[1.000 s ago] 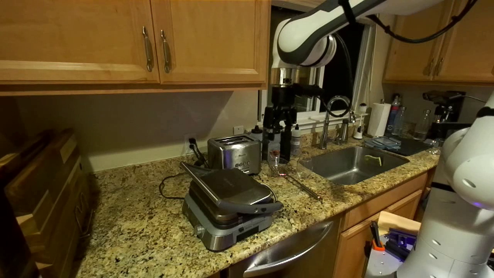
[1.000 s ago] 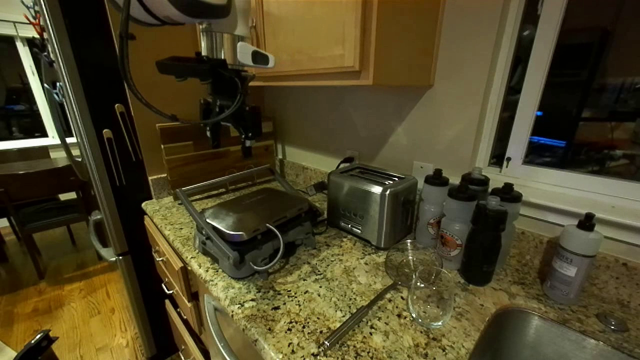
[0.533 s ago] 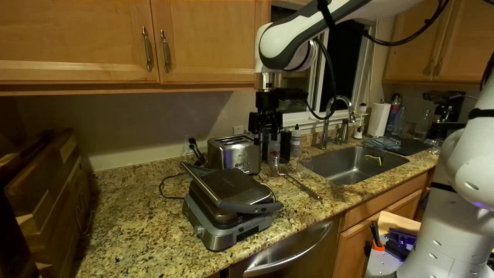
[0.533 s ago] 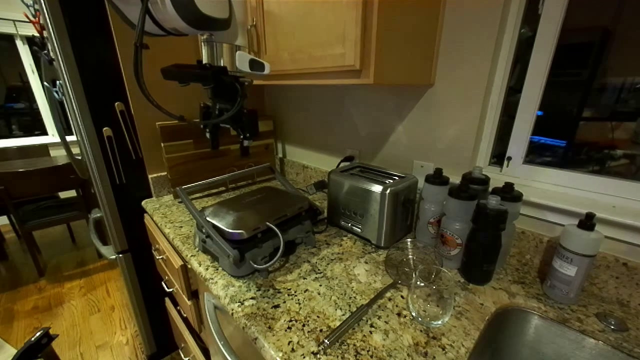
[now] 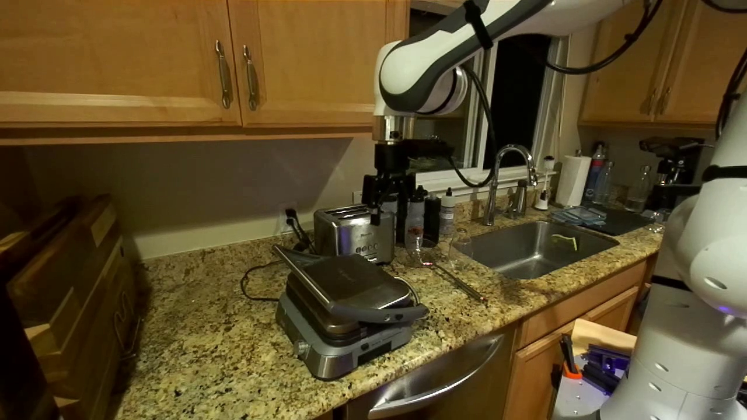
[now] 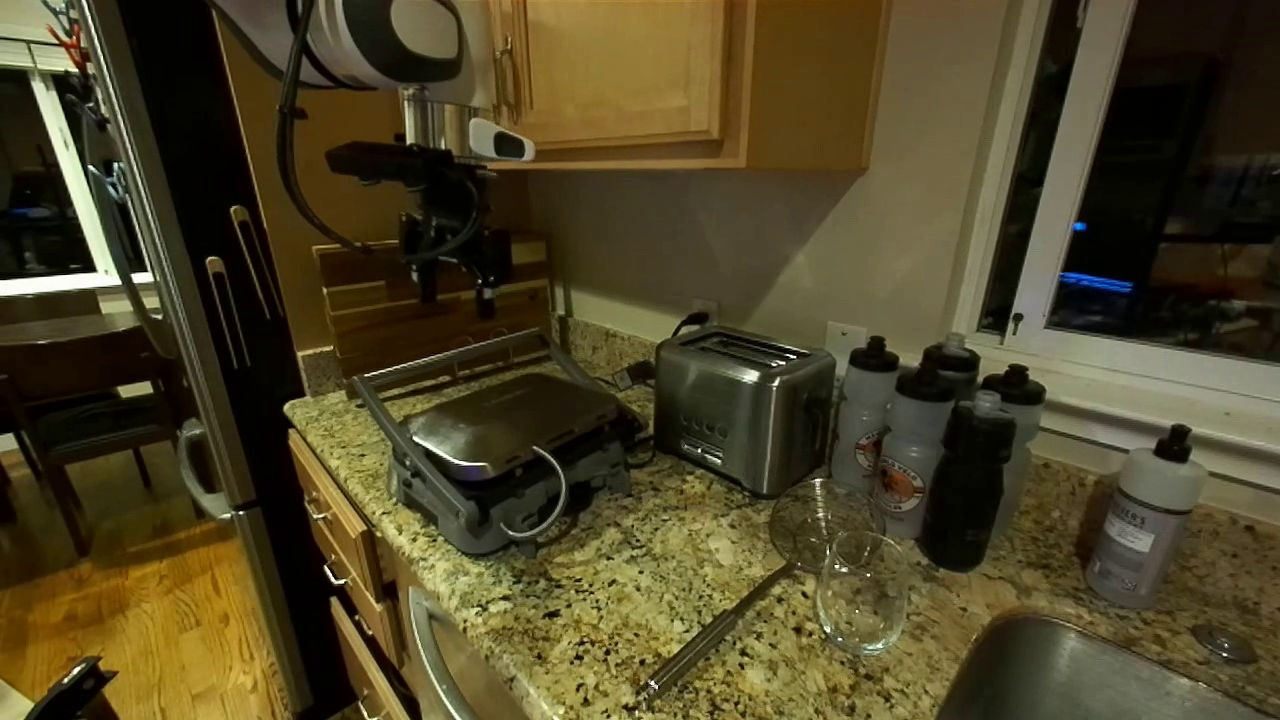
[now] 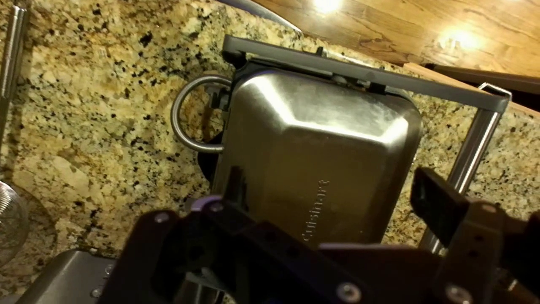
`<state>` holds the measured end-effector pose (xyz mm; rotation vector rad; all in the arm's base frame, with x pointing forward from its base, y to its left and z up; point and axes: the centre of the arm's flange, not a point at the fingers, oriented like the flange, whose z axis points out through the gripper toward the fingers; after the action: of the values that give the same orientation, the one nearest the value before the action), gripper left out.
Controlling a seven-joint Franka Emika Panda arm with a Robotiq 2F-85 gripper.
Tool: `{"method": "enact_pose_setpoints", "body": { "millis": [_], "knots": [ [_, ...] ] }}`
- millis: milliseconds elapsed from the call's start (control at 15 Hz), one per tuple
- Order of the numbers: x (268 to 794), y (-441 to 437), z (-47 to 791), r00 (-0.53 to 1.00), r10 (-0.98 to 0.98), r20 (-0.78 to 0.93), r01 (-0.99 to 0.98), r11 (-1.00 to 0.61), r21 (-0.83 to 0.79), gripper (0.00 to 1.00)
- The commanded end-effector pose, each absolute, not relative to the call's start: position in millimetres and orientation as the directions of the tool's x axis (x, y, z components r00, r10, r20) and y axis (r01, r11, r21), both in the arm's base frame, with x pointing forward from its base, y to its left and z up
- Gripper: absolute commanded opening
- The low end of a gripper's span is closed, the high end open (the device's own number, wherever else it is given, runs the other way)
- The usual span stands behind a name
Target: Open the sandwich maker
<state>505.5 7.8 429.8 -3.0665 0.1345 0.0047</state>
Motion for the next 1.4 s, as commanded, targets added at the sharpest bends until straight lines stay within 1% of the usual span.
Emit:
{"method": "enact_pose_setpoints", "body": {
  "millis": [0,333,533,600,933,1067,1333],
  "knots": [
    [546,48,419,0.994,-0.105,0.031,-0.102,-0.992,-0.07,1.0],
    [589,102,399,0.982,-0.187,0.011,-0.186,-0.981,-0.061,1.0],
    [608,119,391,0.977,-0.215,0.009,-0.215,-0.976,-0.044,1.0],
    [589,108,389,0.983,-0.184,0.011,-0.183,-0.981,-0.062,1.0],
    [604,115,384,0.98,-0.197,0.012,-0.195,-0.979,-0.063,1.0],
    [610,122,373,0.979,-0.204,-0.001,-0.204,-0.976,-0.073,1.0],
    [619,138,350,0.982,-0.187,-0.008,-0.187,-0.981,-0.044,1.0]
  ]
}}
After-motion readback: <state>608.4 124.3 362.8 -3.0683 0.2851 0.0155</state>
